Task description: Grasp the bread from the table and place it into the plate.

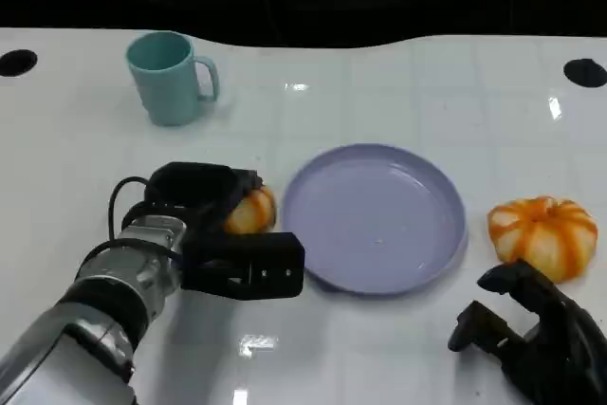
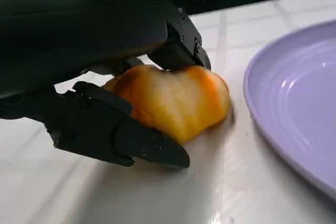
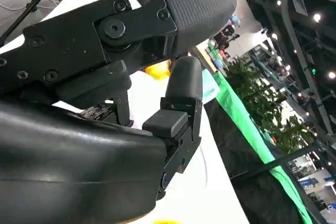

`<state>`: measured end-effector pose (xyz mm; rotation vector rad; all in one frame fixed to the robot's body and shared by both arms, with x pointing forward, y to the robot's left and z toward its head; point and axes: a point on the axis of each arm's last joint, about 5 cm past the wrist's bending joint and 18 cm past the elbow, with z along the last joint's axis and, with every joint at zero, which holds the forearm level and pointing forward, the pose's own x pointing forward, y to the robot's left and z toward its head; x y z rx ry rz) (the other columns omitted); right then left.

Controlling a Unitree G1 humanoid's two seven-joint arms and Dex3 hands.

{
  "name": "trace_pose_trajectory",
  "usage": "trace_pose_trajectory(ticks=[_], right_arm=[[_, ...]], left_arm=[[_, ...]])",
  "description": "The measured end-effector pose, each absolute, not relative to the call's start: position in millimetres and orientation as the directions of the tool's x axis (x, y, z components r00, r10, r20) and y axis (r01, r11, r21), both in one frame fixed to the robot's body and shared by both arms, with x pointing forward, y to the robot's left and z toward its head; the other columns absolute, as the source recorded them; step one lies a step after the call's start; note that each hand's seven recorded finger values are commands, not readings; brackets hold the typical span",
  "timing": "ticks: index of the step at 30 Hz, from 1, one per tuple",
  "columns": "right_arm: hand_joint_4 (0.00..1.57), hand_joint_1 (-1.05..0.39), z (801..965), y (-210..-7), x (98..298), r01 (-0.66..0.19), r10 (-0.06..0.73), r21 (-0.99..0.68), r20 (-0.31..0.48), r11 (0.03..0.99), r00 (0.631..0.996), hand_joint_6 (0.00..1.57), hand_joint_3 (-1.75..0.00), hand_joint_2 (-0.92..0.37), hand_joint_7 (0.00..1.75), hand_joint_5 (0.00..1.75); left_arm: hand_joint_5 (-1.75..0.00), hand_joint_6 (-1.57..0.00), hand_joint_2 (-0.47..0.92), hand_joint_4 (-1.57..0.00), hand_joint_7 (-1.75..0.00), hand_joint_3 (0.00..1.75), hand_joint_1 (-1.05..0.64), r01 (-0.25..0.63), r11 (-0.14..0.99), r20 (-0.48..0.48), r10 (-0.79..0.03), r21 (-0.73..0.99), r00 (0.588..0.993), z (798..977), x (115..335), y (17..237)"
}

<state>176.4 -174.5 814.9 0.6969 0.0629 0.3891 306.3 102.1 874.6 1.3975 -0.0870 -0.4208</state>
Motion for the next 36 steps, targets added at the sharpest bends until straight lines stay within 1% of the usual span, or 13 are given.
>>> trace_pose_trajectory(ticks=[4,8,9,11,14,17,22,26,29,32,34,35,36], right_arm=[[0.68,-0.52,814.9,-174.6,176.4,-0.328,0.37,0.636,0.072,0.699,0.926,0.59,-0.16,-0.92,1.13,1.47],[0.68,-0.52,814.9,-174.6,176.4,-0.326,0.369,0.637,0.07,0.699,0.927,0.59,-0.16,-0.92,1.14,1.47],[0.67,-0.52,814.8,-174.6,176.4,-0.326,0.369,0.637,0.07,0.699,0.927,0.59,-0.15,-0.92,1.14,1.46],[0.67,-0.52,814.8,-174.6,176.3,-0.324,0.368,0.637,0.068,0.699,0.927,0.59,-0.15,-0.92,1.15,1.46],[0.67,-0.52,814.8,-174.6,176.3,-0.319,0.364,0.637,0.064,0.701,0.929,0.58,-0.16,-0.92,1.15,1.46],[0.66,-0.51,814.8,-174.5,176.4,-0.318,0.364,0.637,0.063,0.702,0.929,0.57,-0.17,-0.92,1.16,1.47],[0.67,-0.51,815.0,-174.3,176.5,-0.317,0.365,0.638,0.06,0.702,0.929,0.57,-0.16,-0.92,1.17,1.47],[0.67,-0.52,815.1,-174.3,176.6,-0.312,0.361,0.638,0.058,0.704,0.931,0.57,-0.16,-0.92,1.18,1.47],[0.67,-0.5,815.1,-174.7,176.4,-0.312,0.361,0.638,0.057,0.704,0.931,0.56,-0.16,-0.92,1.19,1.48],[0.67,-0.49,815.0,-174.8,176.5,-0.312,0.366,0.641,0.052,0.701,0.929,0.55,-0.16,-0.92,1.2,1.49],[0.66,-0.49,814.8,-174.7,176.4,-0.312,0.369,0.644,0.051,0.698,0.928,0.55,-0.16,-0.92,1.2,1.5],[0.66,-0.49,814.8,-174.7,176.4,-0.313,0.369,0.644,0.051,0.698,0.928,0.55,-0.16,-0.92,1.2,1.5],[0.67,-0.51,814.8,-174.8,176.4,-0.313,0.369,0.644,0.052,0.698,0.928,0.55,-0.16,-0.92,1.2,1.5]], left_arm=[[-1.74,-0.56,0.91,-0.82,-1.71,0.38,-0.22,0.174,0.131,-0.122,-0.332,0.976,0.935,871.3,304.1,103.8],[-1.75,-0.56,0.91,-0.82,-1.74,0.4,-0.21,0.169,0.137,-0.116,-0.332,0.976,0.936,870.8,303.8,104.3],[-1.75,-0.57,0.86,-0.83,-1.75,0.52,-0.21,0.17,0.137,-0.116,-0.332,0.976,0.936,870.7,303.8,104.4],[-1.75,-0.58,0.78,-0.84,-1.75,0.7,-0.2,0.171,0.202,-0.101,-0.319,0.964,0.942,872.2,304.6,104.7],[-1.75,-0.58,0.69,-0.87,-1.75,0.87,-0.19,0.147,0.318,-0.051,-0.292,0.937,0.955,879.3,308.7,103.7],[-1.75,-0.59,0.62,-0.88,-1.75,0.97,-0.17,0.115,0.371,-0.006,-0.282,0.921,0.96,885.3,311.9,101.9],[-1.75,-0.61,0.56,-0.86,-1.75,0.97,-0.12,0.06,0.419,0.079,-0.307,0.906,0.949,899.2,318.5,95.3],[-1.75,-0.63,0.56,-0.87,-1.75,1.0,-0.11,0.027,0.467,0.156,-0.348,0.884,0.925,908.4,320.7,86.4],[-1.75,-0.7,0.5,-0.91,-1.75,1.09,-0.1,0.022,0.498,0.199,-0.386,0.867,0.901,911.6,319.6,79.2],[-1.75,-0.72,0.49,-0.91,-1.75,1.18,-0.09,0.007,0.555,0.293,-0.45,0.832,0.844,916.0,316.0,66.0],[-1.75,-0.72,0.48,-0.91,-1.75,1.2,-0.09,0.029,0.578,0.325,-0.497,0.815,0.804,918.1,313.2,58.7],[-1.75,-0.72,0.48,-0.91,-1.75,1.21,-0.09,0.036,0.585,0.333,-0.51,0.81,0.793,918.7,312.4,56.5],[-1.75,-0.76,0.43,-0.93,-1.72,1.27,-0.1,0.04,0.589,0.338,-0.517,0.807,0.786,919.2,312.1,55.5]])
